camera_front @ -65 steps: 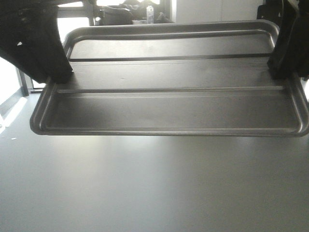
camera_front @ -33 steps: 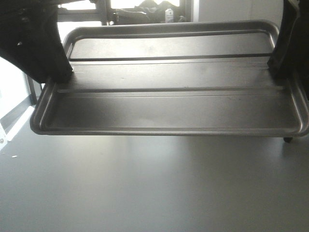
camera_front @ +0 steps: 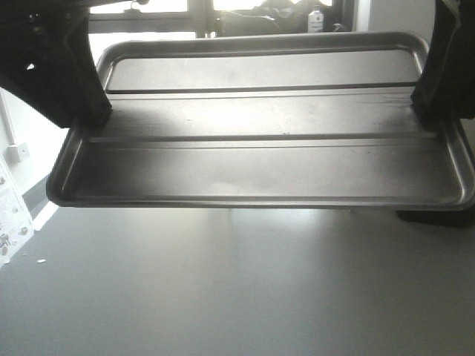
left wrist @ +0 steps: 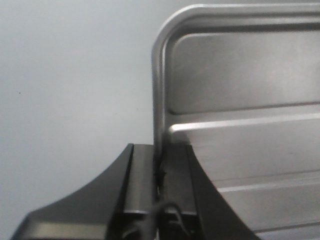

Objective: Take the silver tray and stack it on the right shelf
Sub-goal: 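Hold the tray level with both grippers while the base drives to another shelf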

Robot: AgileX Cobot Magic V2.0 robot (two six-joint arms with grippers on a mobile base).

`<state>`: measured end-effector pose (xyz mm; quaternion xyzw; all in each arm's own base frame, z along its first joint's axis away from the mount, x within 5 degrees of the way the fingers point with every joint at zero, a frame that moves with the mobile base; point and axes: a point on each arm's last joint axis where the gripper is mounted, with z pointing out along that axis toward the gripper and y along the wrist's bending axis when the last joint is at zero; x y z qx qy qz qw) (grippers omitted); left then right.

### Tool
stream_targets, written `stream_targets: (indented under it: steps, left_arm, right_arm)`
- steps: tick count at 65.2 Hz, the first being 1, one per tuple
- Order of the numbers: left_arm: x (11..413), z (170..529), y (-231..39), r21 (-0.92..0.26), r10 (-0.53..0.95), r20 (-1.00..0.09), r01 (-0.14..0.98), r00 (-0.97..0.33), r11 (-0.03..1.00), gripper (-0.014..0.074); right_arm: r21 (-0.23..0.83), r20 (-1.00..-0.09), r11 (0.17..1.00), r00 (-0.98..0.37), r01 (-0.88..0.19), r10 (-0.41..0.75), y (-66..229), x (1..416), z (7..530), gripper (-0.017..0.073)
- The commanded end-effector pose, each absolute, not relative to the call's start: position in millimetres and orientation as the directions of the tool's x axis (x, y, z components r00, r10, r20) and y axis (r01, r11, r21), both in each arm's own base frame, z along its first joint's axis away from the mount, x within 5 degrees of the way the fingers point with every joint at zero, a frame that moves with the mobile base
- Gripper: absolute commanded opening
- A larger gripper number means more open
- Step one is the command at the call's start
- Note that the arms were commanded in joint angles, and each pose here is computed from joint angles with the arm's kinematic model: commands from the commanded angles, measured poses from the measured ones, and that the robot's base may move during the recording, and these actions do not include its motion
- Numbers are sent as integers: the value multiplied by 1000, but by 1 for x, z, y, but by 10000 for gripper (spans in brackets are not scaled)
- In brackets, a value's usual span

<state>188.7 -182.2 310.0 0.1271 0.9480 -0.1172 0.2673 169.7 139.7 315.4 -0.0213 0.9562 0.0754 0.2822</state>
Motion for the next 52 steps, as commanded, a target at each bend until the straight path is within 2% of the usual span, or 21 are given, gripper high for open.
stream_targets:
  steps: [1,52]
  left_arm:
    - [187,329,-184,-181,173,-606,347,-776,920,-94]
    - [187,329,-184,-181,173,-606,347,-776,920,-94]
  right_arm:
    - [153,-627,978,-779,-141,-14,140,171,332,57]
    - [153,-627,978,-779,-141,-14,140,171,332,57]
